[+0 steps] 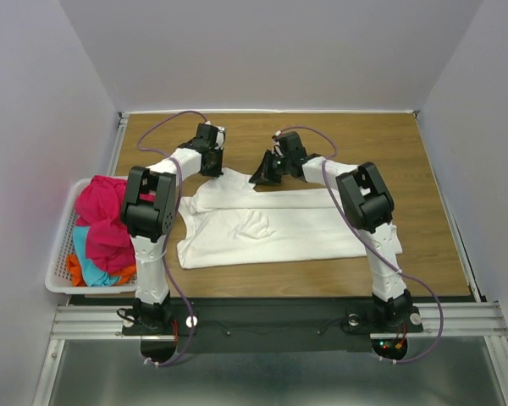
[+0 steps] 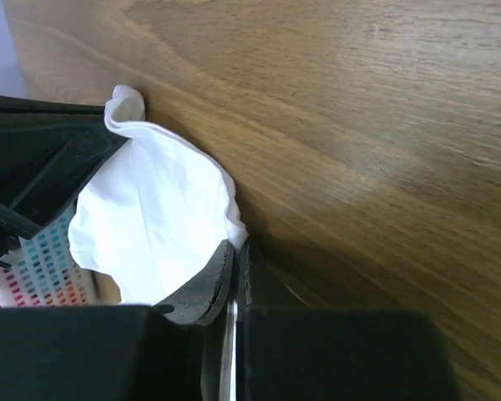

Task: Fold and stack the t-shirts
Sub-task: Fold the tshirt

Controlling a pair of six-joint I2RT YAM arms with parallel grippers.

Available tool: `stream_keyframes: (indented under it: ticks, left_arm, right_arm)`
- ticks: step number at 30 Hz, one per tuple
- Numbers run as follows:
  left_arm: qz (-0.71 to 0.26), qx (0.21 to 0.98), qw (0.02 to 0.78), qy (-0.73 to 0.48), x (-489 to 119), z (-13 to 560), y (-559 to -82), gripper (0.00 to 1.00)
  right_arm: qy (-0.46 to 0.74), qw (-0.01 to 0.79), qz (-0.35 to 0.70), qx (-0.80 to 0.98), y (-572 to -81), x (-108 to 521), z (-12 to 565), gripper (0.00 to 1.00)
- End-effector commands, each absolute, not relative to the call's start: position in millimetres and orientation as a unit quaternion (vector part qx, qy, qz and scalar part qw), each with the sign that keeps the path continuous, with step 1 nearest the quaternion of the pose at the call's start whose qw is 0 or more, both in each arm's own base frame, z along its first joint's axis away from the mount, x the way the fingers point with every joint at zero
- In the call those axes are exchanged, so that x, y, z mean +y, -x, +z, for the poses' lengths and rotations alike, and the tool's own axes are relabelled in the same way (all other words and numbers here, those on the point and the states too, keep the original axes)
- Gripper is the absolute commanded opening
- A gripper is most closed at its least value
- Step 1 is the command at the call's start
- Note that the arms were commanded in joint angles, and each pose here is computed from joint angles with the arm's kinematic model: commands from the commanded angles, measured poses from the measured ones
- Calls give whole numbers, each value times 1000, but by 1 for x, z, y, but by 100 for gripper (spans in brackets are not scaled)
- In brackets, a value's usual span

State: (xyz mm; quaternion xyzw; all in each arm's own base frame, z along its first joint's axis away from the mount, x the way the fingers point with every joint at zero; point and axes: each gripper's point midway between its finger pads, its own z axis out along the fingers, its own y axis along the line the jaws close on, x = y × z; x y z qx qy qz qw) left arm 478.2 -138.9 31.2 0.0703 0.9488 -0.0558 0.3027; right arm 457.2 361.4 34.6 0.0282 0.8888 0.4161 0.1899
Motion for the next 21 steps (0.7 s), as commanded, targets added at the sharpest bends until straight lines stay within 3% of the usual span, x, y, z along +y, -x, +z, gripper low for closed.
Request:
stream_keyframes:
  ticks: [1,7,21]
  left_arm:
    - [-53,940,328,-76,-137,63,-475,5]
    - [-84,931,349,-60,-139,114,-447,5]
    - [-163,949,267,-35,-150,106,-325,6]
  right_arm:
    - [5,222,417,882,-464,368,58,1]
    - [54,248,443,860,-449,368,112,1]
    - [166,192,430,867,-343,366,105,1]
